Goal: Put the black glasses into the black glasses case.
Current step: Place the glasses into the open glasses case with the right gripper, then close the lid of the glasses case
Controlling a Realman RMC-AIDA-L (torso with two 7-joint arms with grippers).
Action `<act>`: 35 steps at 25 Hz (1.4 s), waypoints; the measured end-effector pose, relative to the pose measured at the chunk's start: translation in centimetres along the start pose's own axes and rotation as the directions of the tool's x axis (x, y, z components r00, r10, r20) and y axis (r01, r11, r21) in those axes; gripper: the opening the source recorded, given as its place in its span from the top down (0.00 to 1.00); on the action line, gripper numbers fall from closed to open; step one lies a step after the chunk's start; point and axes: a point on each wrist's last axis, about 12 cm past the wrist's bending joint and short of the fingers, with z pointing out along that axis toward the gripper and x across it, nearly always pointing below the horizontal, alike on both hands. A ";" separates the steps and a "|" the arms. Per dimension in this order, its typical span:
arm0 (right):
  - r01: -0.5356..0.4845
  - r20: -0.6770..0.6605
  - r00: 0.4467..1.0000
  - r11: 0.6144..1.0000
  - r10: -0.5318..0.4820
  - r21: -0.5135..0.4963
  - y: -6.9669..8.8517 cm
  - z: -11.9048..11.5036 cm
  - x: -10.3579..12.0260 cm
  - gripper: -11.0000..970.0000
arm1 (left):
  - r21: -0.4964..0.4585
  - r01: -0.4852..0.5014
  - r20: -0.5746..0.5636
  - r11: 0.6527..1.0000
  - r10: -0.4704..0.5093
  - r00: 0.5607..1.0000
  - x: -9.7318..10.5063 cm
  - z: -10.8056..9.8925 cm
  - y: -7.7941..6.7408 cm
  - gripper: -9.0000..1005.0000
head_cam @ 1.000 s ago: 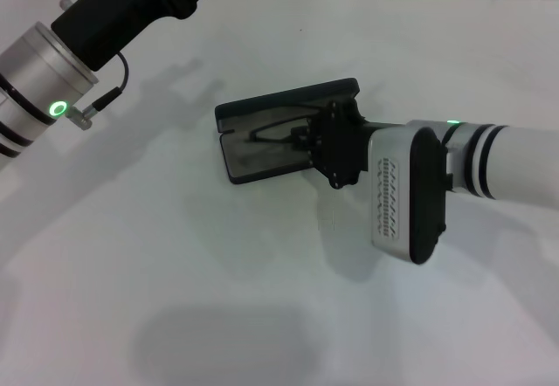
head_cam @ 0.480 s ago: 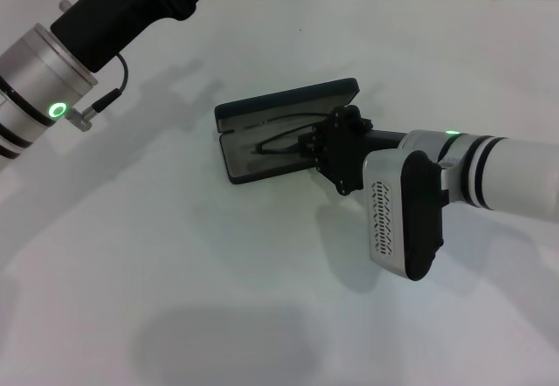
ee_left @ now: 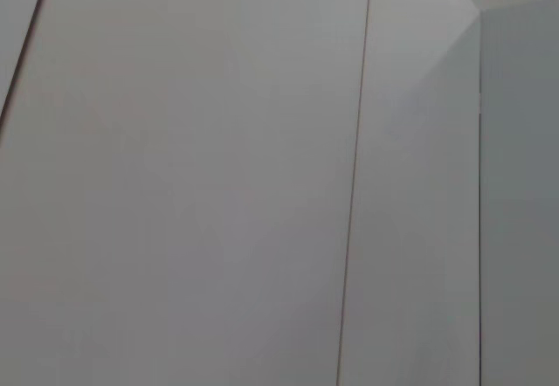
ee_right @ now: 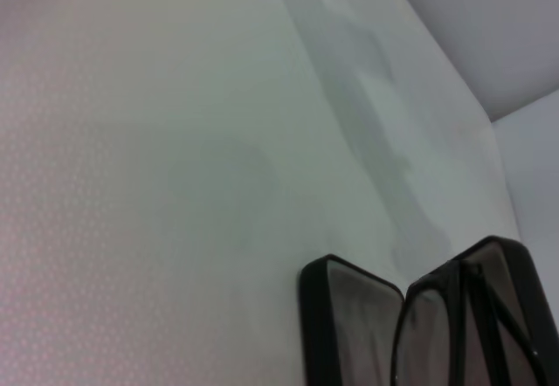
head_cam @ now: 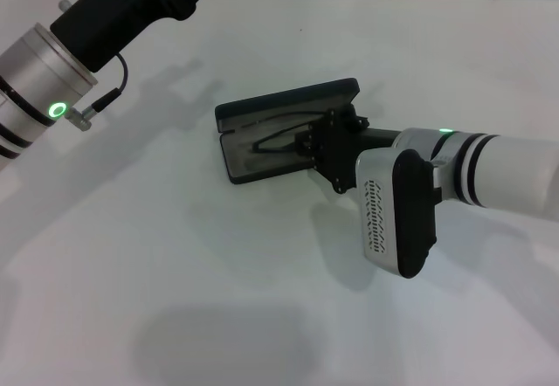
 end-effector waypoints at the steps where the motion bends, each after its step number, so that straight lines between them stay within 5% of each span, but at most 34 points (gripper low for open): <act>1: 0.001 0.001 1.000 1.000 -0.001 -0.001 0.0 0.0 0.0 0.86 | 0.000 0.000 0.000 1.000 0.000 1.000 0.0 0.0 0.0 0.36; 9: 0.002 -0.011 1.000 1.000 -0.002 0.008 0.1 0.0 0.1 0.86 | 0.000 0.000 0.000 1.000 0.000 1.000 0.0 0.0 0.0 0.35; 15: 0.008 -0.027 1.000 0.999 -0.008 0.031 0.3 0.0 -0.1 0.76 | 0.000 0.001 0.000 1.000 -0.001 1.000 0.0 0.0 0.0 0.35; 26: -0.159 0.202 0.965 0.986 0.166 -0.048 -0.7 -4.2 -0.3 0.69 | -0.035 0.021 -0.042 0.999 -0.023 0.999 0.4 -0.6 0.4 0.34; 30: -0.295 0.242 0.920 0.952 0.307 -0.085 -1.7 -6.4 1.7 0.67 | -0.062 0.069 -0.138 0.996 -0.077 0.987 1.0 0.4 1.2 0.34; 35: -0.538 0.343 0.763 0.833 0.547 -0.130 -2.7 -12.4 6.7 0.64 | -0.120 0.103 -0.329 0.987 -0.137 0.934 2.1 3.0 2.5 0.34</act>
